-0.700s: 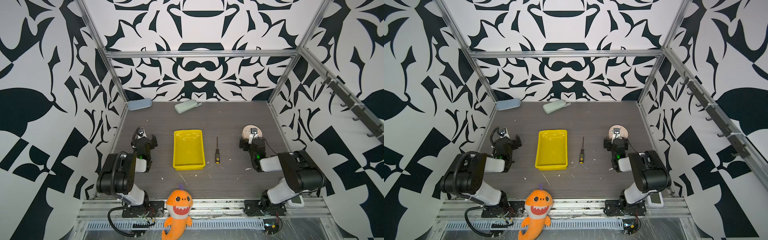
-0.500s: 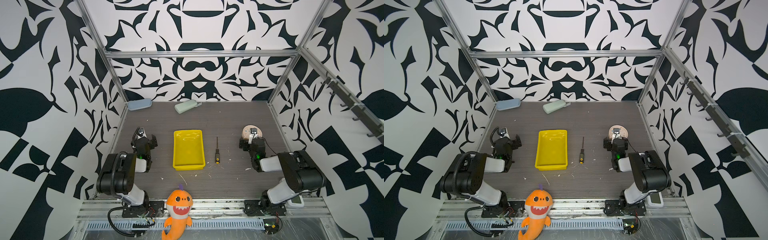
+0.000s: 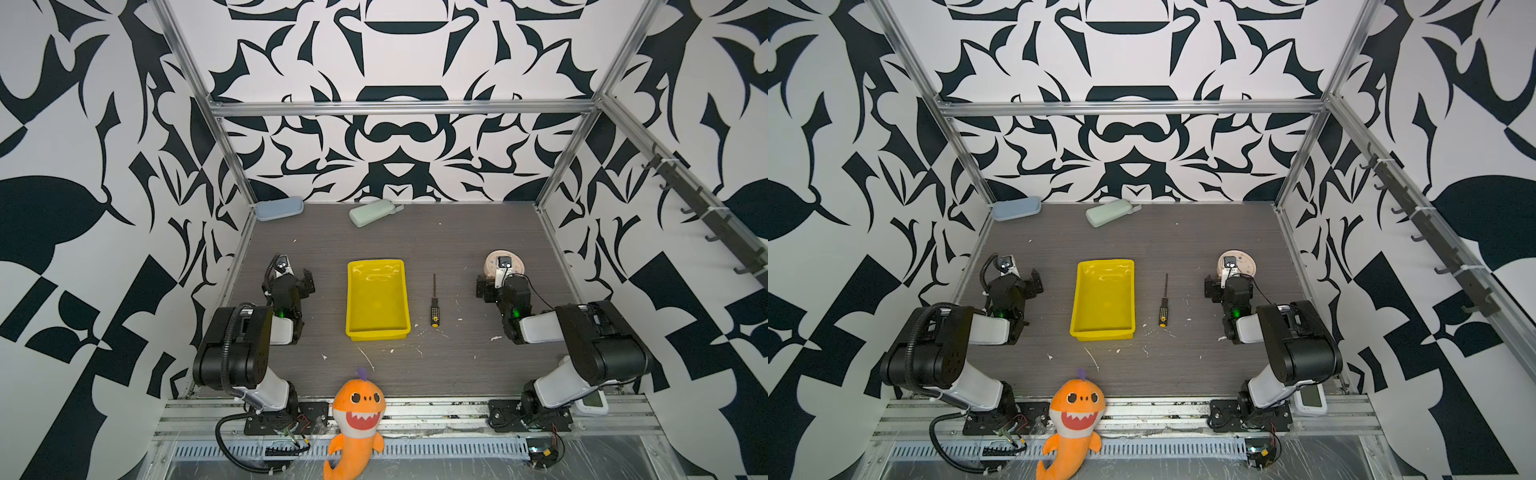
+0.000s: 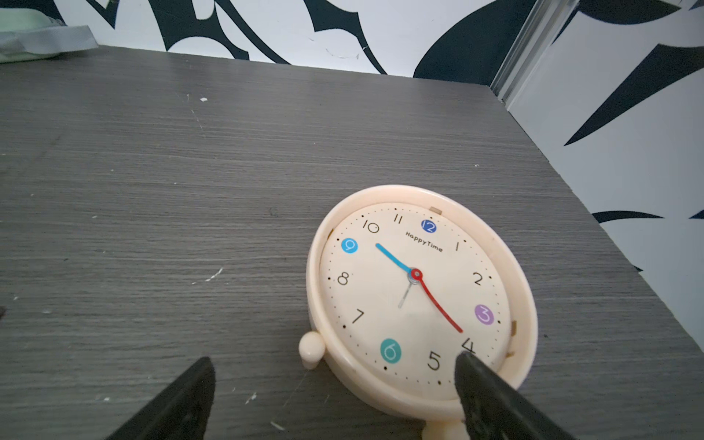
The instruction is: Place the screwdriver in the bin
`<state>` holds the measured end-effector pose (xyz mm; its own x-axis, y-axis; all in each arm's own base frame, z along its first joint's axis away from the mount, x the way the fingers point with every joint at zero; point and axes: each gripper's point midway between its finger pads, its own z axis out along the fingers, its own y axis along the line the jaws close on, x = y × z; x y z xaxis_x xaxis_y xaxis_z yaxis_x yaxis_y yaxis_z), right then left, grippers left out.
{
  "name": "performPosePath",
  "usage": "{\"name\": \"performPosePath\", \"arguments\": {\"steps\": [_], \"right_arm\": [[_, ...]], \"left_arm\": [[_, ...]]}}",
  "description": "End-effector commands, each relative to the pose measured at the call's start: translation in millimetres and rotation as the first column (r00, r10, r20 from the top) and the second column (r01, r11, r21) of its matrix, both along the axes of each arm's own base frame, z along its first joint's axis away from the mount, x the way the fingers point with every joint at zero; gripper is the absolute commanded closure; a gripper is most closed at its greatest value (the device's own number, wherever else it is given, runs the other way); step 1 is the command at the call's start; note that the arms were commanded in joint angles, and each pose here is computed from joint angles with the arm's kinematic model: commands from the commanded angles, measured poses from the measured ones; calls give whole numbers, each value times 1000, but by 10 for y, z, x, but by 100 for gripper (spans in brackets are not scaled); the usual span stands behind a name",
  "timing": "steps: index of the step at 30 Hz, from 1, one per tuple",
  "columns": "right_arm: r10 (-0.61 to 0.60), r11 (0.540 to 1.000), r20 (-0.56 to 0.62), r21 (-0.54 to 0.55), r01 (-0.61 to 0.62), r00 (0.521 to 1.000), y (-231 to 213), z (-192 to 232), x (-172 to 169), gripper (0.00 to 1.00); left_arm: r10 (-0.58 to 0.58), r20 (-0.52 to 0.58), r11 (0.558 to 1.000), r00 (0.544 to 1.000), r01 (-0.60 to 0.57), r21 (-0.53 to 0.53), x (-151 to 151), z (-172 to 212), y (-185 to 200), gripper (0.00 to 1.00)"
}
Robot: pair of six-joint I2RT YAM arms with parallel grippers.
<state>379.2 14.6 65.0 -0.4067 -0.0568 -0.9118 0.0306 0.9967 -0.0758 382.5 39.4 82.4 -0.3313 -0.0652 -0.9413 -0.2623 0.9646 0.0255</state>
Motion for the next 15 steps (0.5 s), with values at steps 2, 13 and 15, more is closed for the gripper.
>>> {"name": "performPosePath", "arguments": {"steps": [2,13,15], "right_arm": [[13,1000,45,-5,-12,999,15,145,62,0],[10,1000,42,-1,-10,999,8,153,83,0],[3,1000,38,4,-3,999,-7,149,89,0]], "left_arm": [[4,37,1000,999,-4,-8,57,112,10,1],[0,33,1000,999,0,-10,61,105,7,1],[1,34,1000,999,0,-10,58,105,8,1]]}}
